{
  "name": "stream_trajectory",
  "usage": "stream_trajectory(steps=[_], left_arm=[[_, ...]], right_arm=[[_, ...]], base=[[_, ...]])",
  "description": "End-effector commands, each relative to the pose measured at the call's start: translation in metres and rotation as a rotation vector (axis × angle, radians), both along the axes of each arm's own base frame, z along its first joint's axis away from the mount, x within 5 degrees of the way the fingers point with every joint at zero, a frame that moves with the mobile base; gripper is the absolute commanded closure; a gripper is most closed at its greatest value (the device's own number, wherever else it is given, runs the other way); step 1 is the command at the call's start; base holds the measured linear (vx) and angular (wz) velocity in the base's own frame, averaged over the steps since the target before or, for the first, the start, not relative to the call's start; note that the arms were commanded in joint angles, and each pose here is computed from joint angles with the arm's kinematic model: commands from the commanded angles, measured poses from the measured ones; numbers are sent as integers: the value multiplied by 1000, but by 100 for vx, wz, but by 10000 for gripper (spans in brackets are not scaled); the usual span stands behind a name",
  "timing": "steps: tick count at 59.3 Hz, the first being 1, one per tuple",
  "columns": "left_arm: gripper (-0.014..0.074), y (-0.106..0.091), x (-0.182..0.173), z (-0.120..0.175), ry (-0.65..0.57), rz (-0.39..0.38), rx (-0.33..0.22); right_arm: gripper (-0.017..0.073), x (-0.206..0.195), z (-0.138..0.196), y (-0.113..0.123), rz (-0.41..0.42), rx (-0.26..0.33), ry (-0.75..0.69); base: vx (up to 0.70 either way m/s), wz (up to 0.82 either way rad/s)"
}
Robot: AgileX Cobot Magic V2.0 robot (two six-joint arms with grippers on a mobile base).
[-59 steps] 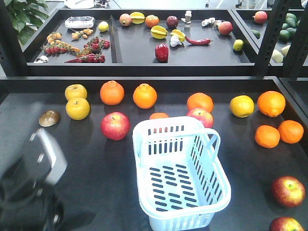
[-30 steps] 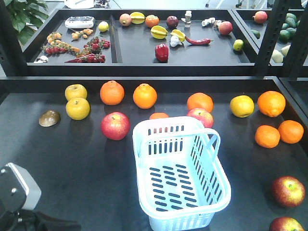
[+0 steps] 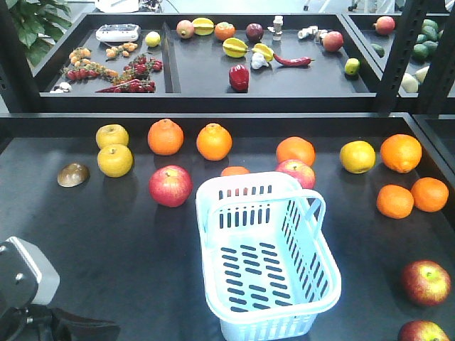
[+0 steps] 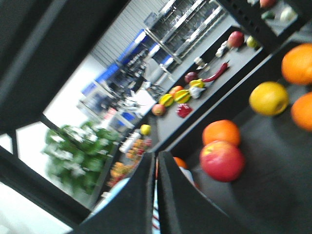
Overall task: Pick three apples into basket with both arms
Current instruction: 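Reach the right gripper down and grasp the red apple nearest it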
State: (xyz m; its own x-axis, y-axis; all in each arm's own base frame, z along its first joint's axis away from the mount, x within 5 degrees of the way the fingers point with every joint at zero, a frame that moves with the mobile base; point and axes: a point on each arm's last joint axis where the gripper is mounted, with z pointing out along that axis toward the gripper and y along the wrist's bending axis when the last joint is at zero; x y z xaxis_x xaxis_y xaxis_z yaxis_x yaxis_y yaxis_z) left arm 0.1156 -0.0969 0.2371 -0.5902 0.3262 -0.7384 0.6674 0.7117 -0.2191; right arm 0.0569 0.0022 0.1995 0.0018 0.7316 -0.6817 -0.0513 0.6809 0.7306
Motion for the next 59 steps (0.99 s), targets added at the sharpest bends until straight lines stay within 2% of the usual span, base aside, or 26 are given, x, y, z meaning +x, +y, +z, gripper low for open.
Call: stream_trajectory(steps=[1,4,9,11,14,16,21,24,30,32,37,42,46,50,54,59], left_arm=[[600,-2,3,11,-28,29,-51],[600,-2,3,11,-28,29,-51],[600,-2,3,11,-28,29,-51],[600,-2,3,11,-28,29,-51],[600,-2,3,11,-28,29,-51],[600,-2,3,11,-27,28,-50],[600,-2,3,10,-25,26,-50],[600,-2,3,11,-25,27,-50],[600,-2,3,11,-28,29,-51],[600,-2,3,11,-28,29,-51],[600,-2,3,11,-28,29,-51],[600,-2,3,11,-28,29,-51],[600,-2,3,11,-28,29,-51],[600,-2,3,11,-28,30,-51],[600,-2,3,11,-25,33,-53],[600,-2,3,11,-24,33,-54]], right_arm=[[564,1,6,-4,-31,151,-71],[564,1,6,-4,-31,171,-72],[564,0,7,-4,-31,167,-74],[564,0,9,-3,-28,159,-75],[564,-1,16,-2,-18,108,-77],[564,-3,25,-1,-11,36,-80],[564,-8,52,2,2,-205,-67],[564,-9,67,2,11,-322,-32],[564,-5,94,3,54,-493,143],[564,-3,104,2,65,-534,198],[559,10,118,-1,107,-683,416],[549,24,135,-8,98,-805,524],[546,36,140,-12,83,-863,575],[545,45,141,-13,75,-890,590],[545,53,137,-13,83,-887,622],[539,69,124,-14,127,-880,735]], base=[[0,0],[0,0],[0,0],[0,0],[0,0],[0,0],[0,0],[0,0],[0,0],[0,0],[0,0],[0,0],[0,0],[0,0],[0,0],[0,0]])
